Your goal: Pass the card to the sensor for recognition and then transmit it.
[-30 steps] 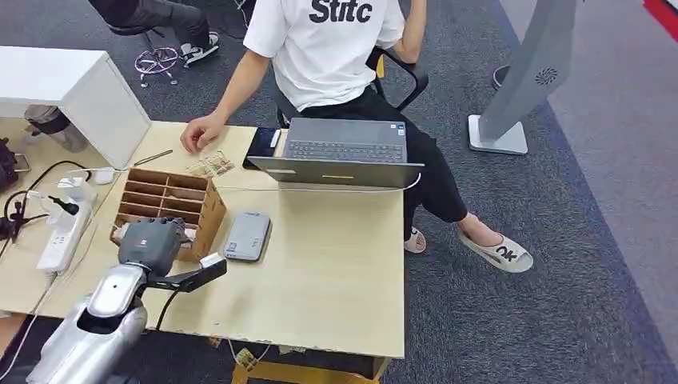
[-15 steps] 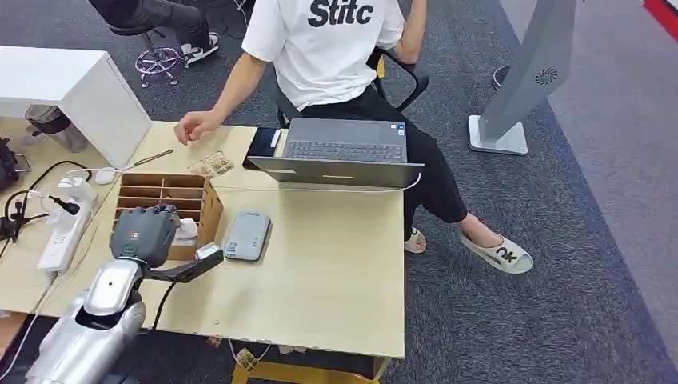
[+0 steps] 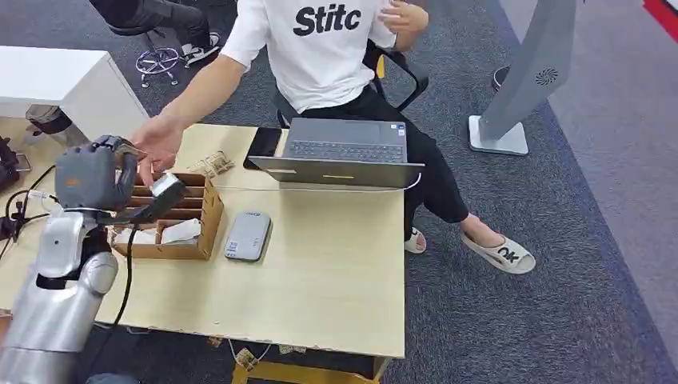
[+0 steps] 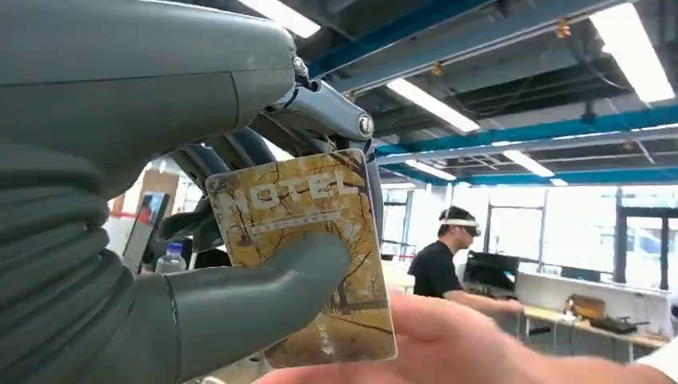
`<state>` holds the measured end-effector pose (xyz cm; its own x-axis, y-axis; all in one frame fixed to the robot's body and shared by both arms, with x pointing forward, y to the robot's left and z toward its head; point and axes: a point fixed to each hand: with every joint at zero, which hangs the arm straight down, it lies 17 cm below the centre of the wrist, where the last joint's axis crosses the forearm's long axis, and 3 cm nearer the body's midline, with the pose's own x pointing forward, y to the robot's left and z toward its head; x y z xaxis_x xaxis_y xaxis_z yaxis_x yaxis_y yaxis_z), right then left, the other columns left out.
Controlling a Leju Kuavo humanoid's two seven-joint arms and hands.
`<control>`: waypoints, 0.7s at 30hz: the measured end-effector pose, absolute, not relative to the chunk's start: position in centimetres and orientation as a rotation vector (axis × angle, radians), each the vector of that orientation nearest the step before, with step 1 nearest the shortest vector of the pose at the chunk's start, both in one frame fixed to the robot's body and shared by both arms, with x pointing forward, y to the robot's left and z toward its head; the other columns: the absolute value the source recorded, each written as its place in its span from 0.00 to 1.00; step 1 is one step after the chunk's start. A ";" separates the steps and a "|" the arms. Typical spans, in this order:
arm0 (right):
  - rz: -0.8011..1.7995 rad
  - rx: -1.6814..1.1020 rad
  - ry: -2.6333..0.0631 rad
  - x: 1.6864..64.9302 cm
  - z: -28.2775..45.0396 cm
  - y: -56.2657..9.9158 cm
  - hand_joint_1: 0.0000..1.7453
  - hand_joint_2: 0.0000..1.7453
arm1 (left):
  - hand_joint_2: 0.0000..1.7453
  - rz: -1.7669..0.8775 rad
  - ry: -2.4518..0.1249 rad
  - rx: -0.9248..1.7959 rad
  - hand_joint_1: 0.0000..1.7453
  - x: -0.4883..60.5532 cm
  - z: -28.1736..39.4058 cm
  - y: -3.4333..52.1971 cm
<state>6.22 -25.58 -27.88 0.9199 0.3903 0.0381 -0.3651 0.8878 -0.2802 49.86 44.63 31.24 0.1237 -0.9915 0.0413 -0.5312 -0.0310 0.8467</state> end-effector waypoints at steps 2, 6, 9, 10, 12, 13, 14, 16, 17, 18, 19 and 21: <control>0.400 -0.273 -0.097 6.3 -27.9 -25.6 0.00 1.00 | 1.00 -0.773 -1.511 1.691 1.00 50.4 33.0 44.7; 0.404 -0.274 -0.097 6.4 -27.9 -25.6 0.00 1.00 | 1.00 -0.753 -1.504 1.734 1.00 51.1 34.8 45.1; 0.406 -0.274 -0.099 6.5 -27.8 -25.6 0.00 1.00 | 1.00 -0.750 -1.499 1.736 1.00 51.4 34.9 45.2; 0.411 -0.275 -0.100 6.5 -27.8 -25.6 0.00 1.00 | 1.00 -0.748 -1.498 1.741 1.00 51.5 34.9 45.2; 0.413 -0.277 -0.097 6.5 -27.8 -25.6 0.00 1.00 | 1.00 -0.728 -1.521 1.753 0.00 51.4 35.1 45.0; 0.417 -0.277 -0.099 6.6 -27.8 -25.6 0.00 1.00 | 1.00 -0.709 -1.552 1.768 0.00 51.2 35.4 44.6; 0.418 -0.277 -0.099 6.6 -27.8 -25.6 0.00 1.00 | 1.00 -0.675 -1.592 1.784 0.00 50.8 35.9 44.1; 0.419 -0.278 -0.099 6.6 -27.8 -25.6 0.00 1.00 | 1.00 -0.621 -1.662 1.818 0.00 50.0 36.8 43.3; 0.418 -0.278 -0.100 6.7 -27.8 -25.6 0.00 1.00 | 1.00 -0.602 -1.695 1.806 0.00 49.5 36.7 42.8; 0.416 -0.278 -0.100 6.7 -27.8 -25.6 0.00 1.00 | 1.00 -0.593 -1.721 1.788 0.00 49.1 36.3 42.3; 0.411 -0.277 -0.099 6.6 -27.8 -25.6 0.00 1.00 | 1.00 -0.578 -1.760 1.768 0.00 48.4 35.9 41.8; 0.405 -0.277 -0.097 6.5 -27.8 -25.6 0.00 1.00 | 1.00 -0.548 -1.826 1.715 0.00 47.1 35.1 41.0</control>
